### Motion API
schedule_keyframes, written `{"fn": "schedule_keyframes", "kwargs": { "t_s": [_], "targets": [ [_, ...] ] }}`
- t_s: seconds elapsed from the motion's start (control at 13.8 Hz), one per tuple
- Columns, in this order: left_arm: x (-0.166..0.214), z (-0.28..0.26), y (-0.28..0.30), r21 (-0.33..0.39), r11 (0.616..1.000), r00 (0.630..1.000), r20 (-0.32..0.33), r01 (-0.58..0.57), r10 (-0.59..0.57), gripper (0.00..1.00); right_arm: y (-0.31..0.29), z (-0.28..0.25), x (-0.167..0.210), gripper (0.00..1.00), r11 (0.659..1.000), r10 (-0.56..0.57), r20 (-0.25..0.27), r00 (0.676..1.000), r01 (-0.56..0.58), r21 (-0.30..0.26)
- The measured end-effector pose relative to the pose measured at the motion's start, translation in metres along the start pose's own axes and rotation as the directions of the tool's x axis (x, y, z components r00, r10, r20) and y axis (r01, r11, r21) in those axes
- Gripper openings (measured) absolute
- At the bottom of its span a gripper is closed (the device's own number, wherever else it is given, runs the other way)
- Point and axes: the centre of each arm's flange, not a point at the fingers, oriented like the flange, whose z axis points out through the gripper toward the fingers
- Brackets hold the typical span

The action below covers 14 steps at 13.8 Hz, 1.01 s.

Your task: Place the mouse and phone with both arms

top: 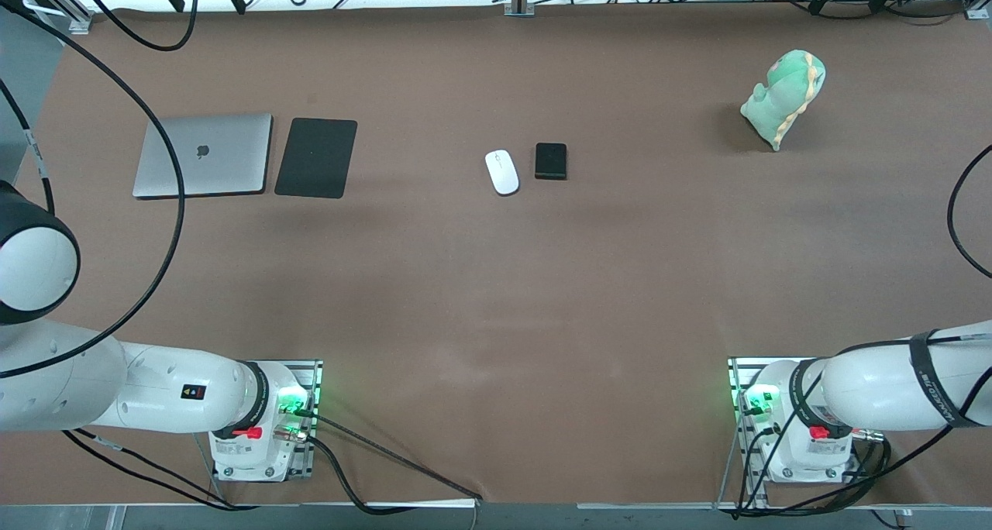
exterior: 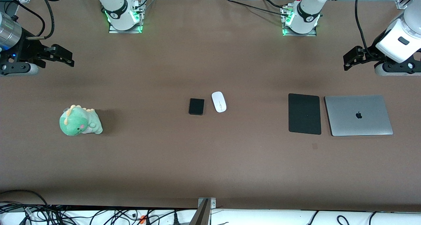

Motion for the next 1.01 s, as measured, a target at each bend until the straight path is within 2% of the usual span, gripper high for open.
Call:
{"fn": "schedule_keyframes", "kwargs": {
  "t_s": [0.14,0.36,0.51,1.01],
  "targets": [
    [0.000,0.000,0.000,0.000,1.000,1.000,0.001,-0.001,0.001,1.00,0.000,0.000,0.000,1.00,1.000,0.000,-0.003,1.000,0.000,0.000],
    [0.001,0.001,0.001,0.000,1.000,1.000,0.003,-0.001,0.001,1.00,0.000,-0.004,0.005,1.00,1.000,0.000,-0.044,0.999,0.000,0.001],
    [0.001,0.003,0.001,0.001,1.000,1.000,0.007,-0.002,0.002,1.00,0.000,-0.004,0.006,1.00,1.000,0.000,-0.053,0.999,0.000,0.001],
    [0.020,0.045,0.000,0.006,1.000,0.995,0.101,0.003,-0.004,1.00,0.000,-0.003,0.007,1.00,1.000,0.000,-0.052,0.999,0.000,0.001]
  ]
}}
